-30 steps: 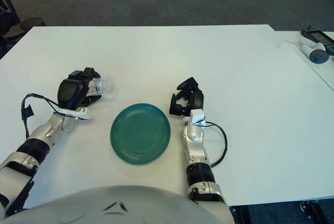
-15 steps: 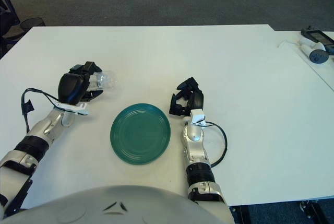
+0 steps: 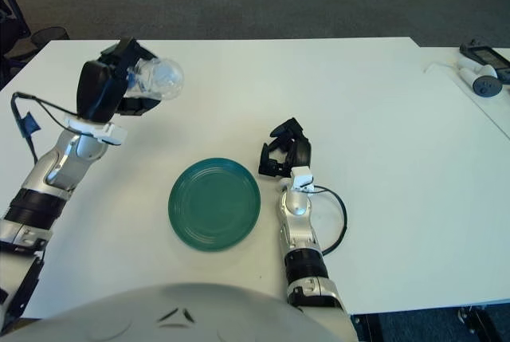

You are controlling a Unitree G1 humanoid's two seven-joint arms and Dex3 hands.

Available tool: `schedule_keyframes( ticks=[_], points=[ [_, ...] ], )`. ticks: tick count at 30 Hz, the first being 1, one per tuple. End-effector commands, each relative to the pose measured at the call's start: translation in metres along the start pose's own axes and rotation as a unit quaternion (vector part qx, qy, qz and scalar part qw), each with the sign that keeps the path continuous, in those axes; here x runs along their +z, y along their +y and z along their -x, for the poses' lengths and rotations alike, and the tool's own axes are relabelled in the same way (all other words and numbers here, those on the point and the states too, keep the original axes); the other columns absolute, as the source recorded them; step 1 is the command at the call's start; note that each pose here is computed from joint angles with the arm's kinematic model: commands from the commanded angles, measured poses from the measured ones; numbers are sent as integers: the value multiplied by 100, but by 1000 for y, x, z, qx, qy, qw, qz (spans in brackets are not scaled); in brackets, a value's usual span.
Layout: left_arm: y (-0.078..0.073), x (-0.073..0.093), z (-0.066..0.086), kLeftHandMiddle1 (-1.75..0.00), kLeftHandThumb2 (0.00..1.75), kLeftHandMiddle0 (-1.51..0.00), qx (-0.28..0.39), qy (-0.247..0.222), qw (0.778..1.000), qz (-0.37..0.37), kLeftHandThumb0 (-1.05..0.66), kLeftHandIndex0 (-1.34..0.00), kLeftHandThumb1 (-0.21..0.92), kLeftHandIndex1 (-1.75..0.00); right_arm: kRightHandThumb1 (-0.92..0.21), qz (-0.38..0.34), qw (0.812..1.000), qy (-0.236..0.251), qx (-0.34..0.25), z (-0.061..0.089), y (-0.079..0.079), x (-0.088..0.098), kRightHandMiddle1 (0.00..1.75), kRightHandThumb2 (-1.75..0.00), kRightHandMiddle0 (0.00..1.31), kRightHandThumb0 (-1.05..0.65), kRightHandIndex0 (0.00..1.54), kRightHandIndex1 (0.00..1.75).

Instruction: Put the bottle into the plate.

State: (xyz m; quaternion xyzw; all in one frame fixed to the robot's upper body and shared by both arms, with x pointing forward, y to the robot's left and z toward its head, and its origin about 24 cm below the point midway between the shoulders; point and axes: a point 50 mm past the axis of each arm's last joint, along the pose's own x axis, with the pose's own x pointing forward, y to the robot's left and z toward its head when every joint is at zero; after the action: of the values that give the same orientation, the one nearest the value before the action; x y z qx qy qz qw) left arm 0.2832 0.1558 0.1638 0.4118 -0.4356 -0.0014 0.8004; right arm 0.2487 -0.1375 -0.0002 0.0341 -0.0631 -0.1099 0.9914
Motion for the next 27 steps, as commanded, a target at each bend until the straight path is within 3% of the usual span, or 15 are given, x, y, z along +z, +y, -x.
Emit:
schedule_keyframes(
  ticks=[1, 10, 18, 25, 27],
  points=[
    [6, 8, -8, -175, 129, -116, 3, -20, 1000, 19, -46, -59, 33, -175, -7, 14, 995, 101, -25, 32, -20, -38, 175, -158, 57, 0, 83, 166],
    [-8, 55, -23, -175, 131, -115, -60, -65, 989, 121, -47, -60, 32, -175, -7, 14, 995, 95, -21, 30, -20, -39, 175, -159, 57, 0, 82, 168],
    [-13, 65, -16, -175, 132, -114, -155, -100, 968, 168, -47, -61, 31, -175, -7, 17, 995, 92, -22, 30, -18, -38, 175, -157, 57, 0, 82, 166],
    [-18, 72, -8, -175, 130, -114, -222, -137, 952, 163, -46, -60, 32, -175, -6, 20, 995, 89, -33, 29, -16, -35, 175, -159, 58, 0, 83, 165],
    [-29, 77, -2, -175, 130, -114, -255, -140, 943, 160, -46, -60, 33, -175, -5, 28, 995, 88, -38, 29, -16, -35, 175, -160, 59, 0, 84, 166]
  ],
)
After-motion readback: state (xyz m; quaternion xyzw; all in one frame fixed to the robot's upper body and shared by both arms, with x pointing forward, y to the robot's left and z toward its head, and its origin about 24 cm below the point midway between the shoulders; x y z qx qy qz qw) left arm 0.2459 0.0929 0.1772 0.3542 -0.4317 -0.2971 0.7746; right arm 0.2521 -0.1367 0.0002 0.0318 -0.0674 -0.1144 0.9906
